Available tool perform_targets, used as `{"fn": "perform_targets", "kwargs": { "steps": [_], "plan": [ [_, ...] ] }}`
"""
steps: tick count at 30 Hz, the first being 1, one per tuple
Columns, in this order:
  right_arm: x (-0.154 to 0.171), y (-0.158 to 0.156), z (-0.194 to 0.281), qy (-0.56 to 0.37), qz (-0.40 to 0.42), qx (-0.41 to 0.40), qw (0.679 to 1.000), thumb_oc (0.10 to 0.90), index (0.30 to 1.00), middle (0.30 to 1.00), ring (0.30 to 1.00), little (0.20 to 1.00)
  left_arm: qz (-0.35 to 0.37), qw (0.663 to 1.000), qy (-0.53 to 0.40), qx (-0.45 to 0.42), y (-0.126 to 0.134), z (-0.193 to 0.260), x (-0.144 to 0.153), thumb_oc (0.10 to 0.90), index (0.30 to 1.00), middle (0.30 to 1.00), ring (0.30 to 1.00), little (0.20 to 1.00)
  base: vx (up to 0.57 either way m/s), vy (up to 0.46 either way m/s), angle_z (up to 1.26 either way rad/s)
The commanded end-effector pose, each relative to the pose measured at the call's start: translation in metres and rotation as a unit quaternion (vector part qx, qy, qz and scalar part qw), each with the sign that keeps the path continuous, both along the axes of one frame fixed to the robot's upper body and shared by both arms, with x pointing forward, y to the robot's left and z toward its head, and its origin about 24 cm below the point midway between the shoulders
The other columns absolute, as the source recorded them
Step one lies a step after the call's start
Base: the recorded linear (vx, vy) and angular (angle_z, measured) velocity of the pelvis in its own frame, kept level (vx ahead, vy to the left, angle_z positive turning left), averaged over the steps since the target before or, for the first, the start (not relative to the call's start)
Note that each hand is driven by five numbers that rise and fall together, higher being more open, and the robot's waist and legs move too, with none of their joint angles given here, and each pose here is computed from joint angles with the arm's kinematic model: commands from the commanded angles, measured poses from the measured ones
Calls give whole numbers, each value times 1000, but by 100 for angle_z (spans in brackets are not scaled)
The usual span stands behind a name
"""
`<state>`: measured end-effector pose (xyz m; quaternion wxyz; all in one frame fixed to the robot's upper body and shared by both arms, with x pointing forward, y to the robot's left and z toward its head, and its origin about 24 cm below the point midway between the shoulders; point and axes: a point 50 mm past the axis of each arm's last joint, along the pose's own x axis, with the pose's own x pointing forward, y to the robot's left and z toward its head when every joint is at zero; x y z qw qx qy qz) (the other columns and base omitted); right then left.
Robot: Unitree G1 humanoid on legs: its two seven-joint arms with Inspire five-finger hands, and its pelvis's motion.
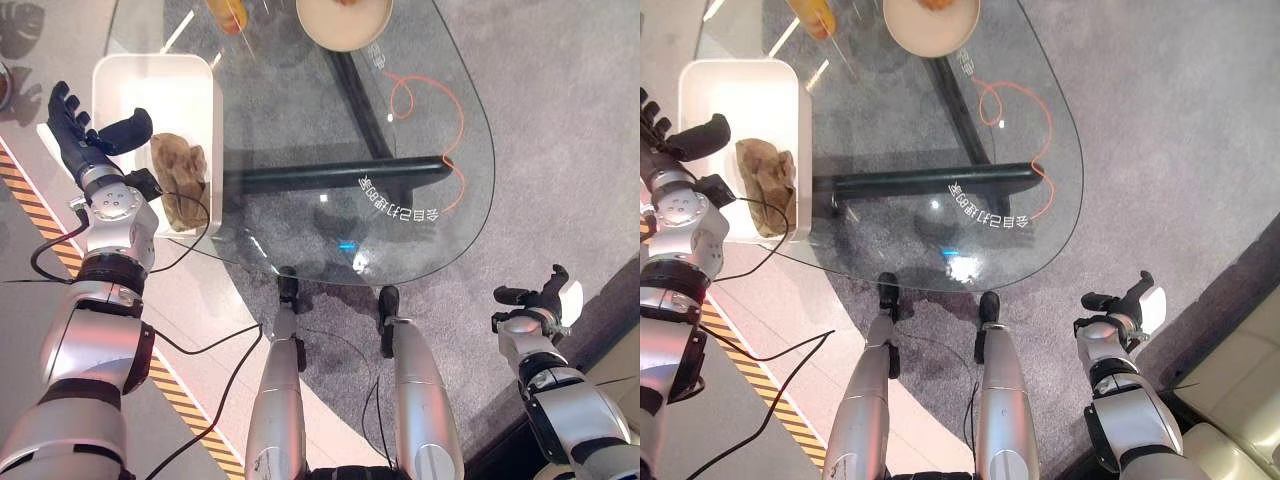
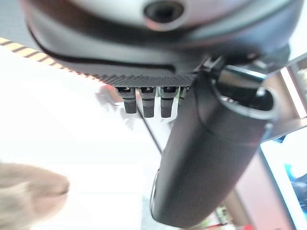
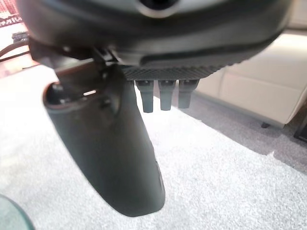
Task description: Wipe the table with a cloth and put it in the basket.
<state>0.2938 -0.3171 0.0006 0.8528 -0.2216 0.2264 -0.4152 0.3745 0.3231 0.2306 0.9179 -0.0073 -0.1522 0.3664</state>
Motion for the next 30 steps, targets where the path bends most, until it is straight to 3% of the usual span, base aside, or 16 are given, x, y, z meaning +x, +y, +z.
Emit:
{"fn": "perform_targets", "kwargs": {
  "steps": [1,8,9,16,22,28,30],
  "plan": [
    [-30,-26,-13,43,-18,-22,999,800,900,900,900,900,44,994,-96,31,30,40,-25,800,900,900,900,900,78,-12,3],
    [-70,-33,-45,93,-2,-4,996,800,900,900,900,900,33,995,-83,38,45,23,-37,800,900,900,900,900,71,-7,7],
    [-93,-31,-62,128,13,5,992,800,900,900,900,900,30,997,-59,37,53,4,-44,800,900,900,900,900,121,-23,2],
    [-146,-21,-97,219,23,23,975,800,900,900,900,900,38,998,47,10,77,-81,-78,800,900,900,900,900,156,-22,7],
    [-176,-11,-115,276,28,50,960,800,900,900,900,900,26,981,191,-27,73,-175,-118,800,900,900,900,900,138,-35,6],
    [-197,11,-137,372,114,121,913,800,900,900,900,900,-17,907,416,-68,42,-281,-181,800,900,900,900,900,28,-17,2],
    [-207,19,-144,410,127,171,887,800,900,900,900,900,-63,848,517,-94,23,-318,-209,800,900,900,900,900,40,4,-1]
  ]
}}
